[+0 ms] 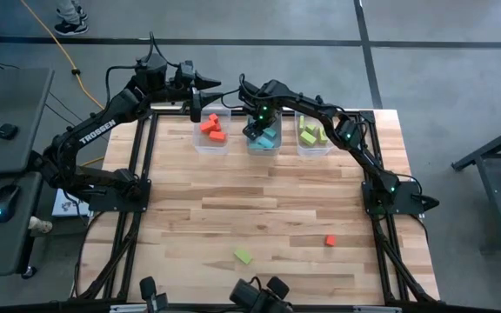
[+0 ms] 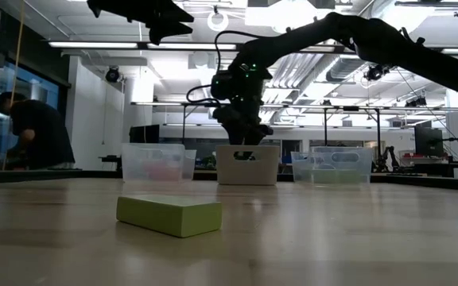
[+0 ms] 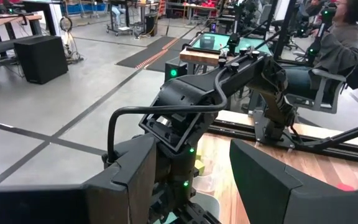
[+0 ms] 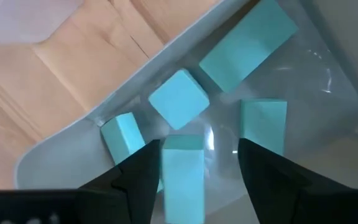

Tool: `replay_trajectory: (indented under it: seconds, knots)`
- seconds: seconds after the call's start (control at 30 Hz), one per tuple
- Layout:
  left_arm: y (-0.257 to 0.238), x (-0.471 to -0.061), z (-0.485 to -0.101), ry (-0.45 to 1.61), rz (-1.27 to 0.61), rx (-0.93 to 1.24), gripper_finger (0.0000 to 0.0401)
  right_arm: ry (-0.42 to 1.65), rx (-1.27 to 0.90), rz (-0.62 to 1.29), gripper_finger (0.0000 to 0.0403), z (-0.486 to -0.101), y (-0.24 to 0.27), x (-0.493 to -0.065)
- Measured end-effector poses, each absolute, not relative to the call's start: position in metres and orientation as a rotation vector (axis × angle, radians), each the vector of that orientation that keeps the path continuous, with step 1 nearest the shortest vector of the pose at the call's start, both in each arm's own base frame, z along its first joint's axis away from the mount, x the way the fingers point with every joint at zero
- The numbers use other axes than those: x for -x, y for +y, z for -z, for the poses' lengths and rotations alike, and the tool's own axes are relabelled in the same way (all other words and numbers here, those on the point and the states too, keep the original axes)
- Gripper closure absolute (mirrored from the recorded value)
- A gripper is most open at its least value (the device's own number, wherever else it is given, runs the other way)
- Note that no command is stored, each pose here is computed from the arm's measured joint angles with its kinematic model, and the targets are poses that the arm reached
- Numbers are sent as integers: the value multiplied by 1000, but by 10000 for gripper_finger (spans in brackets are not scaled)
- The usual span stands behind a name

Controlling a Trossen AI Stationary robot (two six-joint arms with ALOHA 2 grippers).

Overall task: Sort & place blocks by color
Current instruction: Put the orange block into the left transparent bin

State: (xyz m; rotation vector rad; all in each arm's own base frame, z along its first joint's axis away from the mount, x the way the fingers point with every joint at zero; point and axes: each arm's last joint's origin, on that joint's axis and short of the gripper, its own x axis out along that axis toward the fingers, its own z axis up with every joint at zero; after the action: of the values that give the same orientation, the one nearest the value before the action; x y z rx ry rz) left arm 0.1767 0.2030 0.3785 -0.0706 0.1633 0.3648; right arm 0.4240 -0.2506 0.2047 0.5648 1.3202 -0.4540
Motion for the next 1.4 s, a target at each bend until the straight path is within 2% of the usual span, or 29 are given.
replay_trajectory:
  seconds: [0.23,0.6,0.77,1.17,1.4]
  knots:
    - [203,-177,-378,163,-365,71,220,1356,-640,456,191,-215,-244,-416]
    - [203,-177,-378,164,-366,70,220,1247,-625,514,191,-294,-207,-400]
    - [203,-177,-378,164,-366,70,220,1290,-617,556,190,-318,-179,-388]
    - [203,-177,-378,171,-368,74,220,1323,-543,432,190,-332,-122,-397]
    - [202,-176,-374,200,-365,88,220,1323,-471,468,190,-335,-93,-401]
